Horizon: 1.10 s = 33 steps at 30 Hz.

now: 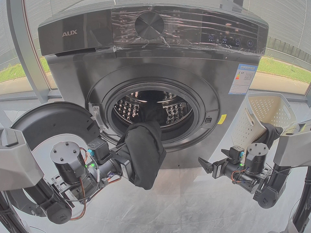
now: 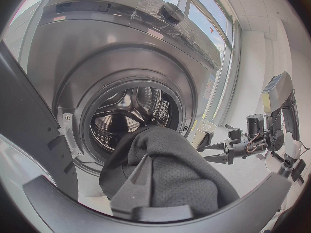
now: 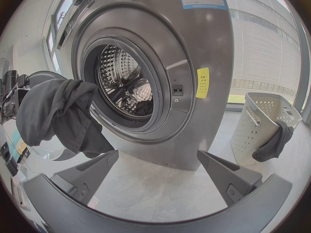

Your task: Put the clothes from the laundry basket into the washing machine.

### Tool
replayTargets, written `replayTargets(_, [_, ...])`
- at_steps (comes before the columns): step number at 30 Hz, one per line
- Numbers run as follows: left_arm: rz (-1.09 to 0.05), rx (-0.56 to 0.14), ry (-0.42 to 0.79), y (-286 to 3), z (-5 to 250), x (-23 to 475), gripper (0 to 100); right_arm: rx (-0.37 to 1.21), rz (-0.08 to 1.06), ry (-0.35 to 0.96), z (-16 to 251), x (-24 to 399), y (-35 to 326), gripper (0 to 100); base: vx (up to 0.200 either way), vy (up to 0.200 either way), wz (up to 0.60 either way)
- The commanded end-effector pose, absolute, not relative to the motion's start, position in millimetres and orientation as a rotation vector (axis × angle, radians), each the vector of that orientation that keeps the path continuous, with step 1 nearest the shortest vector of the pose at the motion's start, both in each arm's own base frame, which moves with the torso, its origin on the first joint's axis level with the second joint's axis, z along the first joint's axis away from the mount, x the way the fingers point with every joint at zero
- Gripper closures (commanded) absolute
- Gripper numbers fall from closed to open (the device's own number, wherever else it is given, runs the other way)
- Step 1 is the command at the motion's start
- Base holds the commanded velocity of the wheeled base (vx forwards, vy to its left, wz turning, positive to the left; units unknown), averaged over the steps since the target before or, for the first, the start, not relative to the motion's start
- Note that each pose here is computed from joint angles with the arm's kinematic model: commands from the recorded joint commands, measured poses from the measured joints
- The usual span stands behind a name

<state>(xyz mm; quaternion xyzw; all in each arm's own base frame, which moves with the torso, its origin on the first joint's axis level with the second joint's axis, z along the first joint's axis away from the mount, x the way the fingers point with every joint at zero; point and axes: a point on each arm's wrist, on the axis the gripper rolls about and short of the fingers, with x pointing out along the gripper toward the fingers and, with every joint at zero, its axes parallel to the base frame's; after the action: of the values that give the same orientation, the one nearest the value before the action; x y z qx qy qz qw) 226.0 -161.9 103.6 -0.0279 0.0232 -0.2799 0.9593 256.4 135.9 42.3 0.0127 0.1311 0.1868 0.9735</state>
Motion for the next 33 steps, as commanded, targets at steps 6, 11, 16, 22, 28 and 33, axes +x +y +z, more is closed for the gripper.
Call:
replayTargets(6, [-0.567, -0.052, 0.062, -163.3, 98.4, 226.8, 100, 0.025, 0.377, 0.265, 42.1, 256.7, 136.1, 0, 0.100, 0.000, 0.00])
replayTargets(11, [-0.570, -0.051, 0.065, -164.7, 97.3, 226.6, 100, 0.026, 0.377, 0.263, 42.8, 256.3, 135.9, 0, 0.000, 0.000, 0.00])
replayTargets(16, [-0.572, -0.049, 0.071, -165.2, 95.8, 226.5, 100, 0.025, 0.379, 0.265, 42.5, 255.8, 136.1, 0, 0.000, 0.000, 0.00])
replayTargets(22, [-0.561, -0.045, 0.071, -167.2, 94.2, 228.9, 100, 0.023, 0.389, 0.266, 43.1, 253.2, 138.3, 0, 0.000, 0.000, 0.00])
replayTargets(28, [-0.551, -0.029, 0.085, -182.8, 80.0, 242.4, 100, 0.025, 0.419, 0.259, 47.6, 246.9, 145.2, 0, 0.000, 0.000, 0.00])
replayTargets(33, [-0.565, -0.031, 0.107, -201.3, 60.1, 261.3, 100, 0.023, 0.437, 0.259, 47.7, 242.9, 149.9, 0, 0.000, 0.000, 0.00])
